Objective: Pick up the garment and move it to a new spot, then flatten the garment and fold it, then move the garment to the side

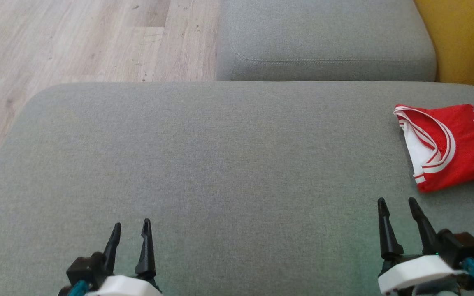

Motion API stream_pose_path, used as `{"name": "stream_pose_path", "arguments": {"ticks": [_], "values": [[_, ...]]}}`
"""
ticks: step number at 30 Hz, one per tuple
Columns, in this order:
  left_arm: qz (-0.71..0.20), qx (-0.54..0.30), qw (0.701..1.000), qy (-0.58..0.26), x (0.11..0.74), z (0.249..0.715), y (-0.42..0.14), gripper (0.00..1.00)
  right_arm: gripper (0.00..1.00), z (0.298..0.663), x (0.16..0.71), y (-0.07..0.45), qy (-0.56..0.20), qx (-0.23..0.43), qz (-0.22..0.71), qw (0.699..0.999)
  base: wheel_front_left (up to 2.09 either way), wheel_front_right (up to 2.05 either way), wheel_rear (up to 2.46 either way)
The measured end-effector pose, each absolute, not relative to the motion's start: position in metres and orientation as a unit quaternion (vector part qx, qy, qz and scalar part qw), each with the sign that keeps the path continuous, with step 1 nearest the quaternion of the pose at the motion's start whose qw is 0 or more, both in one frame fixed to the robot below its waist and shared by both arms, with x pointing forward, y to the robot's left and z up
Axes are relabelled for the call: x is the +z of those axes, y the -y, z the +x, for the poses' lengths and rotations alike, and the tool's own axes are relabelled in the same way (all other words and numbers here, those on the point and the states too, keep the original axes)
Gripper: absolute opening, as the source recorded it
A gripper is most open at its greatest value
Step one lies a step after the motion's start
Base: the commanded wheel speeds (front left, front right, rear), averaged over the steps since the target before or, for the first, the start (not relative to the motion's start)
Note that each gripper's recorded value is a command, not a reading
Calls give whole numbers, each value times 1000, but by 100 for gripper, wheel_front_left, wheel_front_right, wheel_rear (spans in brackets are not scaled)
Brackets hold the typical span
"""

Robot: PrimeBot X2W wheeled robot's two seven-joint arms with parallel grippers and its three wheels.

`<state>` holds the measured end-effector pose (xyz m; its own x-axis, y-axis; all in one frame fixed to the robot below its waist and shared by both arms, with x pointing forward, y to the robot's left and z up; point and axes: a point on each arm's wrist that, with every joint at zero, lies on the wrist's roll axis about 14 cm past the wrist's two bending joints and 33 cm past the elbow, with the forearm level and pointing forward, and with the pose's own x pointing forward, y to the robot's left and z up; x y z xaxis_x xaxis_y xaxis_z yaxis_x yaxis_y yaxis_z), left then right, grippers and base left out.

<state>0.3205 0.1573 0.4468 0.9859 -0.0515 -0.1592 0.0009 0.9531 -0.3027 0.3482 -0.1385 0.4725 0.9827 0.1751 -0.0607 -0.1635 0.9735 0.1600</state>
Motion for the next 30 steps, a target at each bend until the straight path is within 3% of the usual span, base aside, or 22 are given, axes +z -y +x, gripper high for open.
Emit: {"name": "stream_pose_path", "arguments": {"ticks": [7, 8, 15, 30], "values": [[-148, -15, 985, -86, 445, 321, -157, 100, 100, 346, 466, 136, -46, 88, 78, 992, 0, 0, 0], [-149, -16, 985, -84, 446, 321, -156, 0, 0, 346, 465, 136, -46, 87, 78, 992, 0, 0, 0], [-153, 3, 976, -153, 404, 294, -157, 0, 0, 323, 421, 140, -119, 77, 84, 986, 0, 0, 0], [-219, 19, 961, -166, 403, 300, -159, 0, 0, 323, 419, 150, -131, 44, 160, 977, 0, 0, 0]]}}
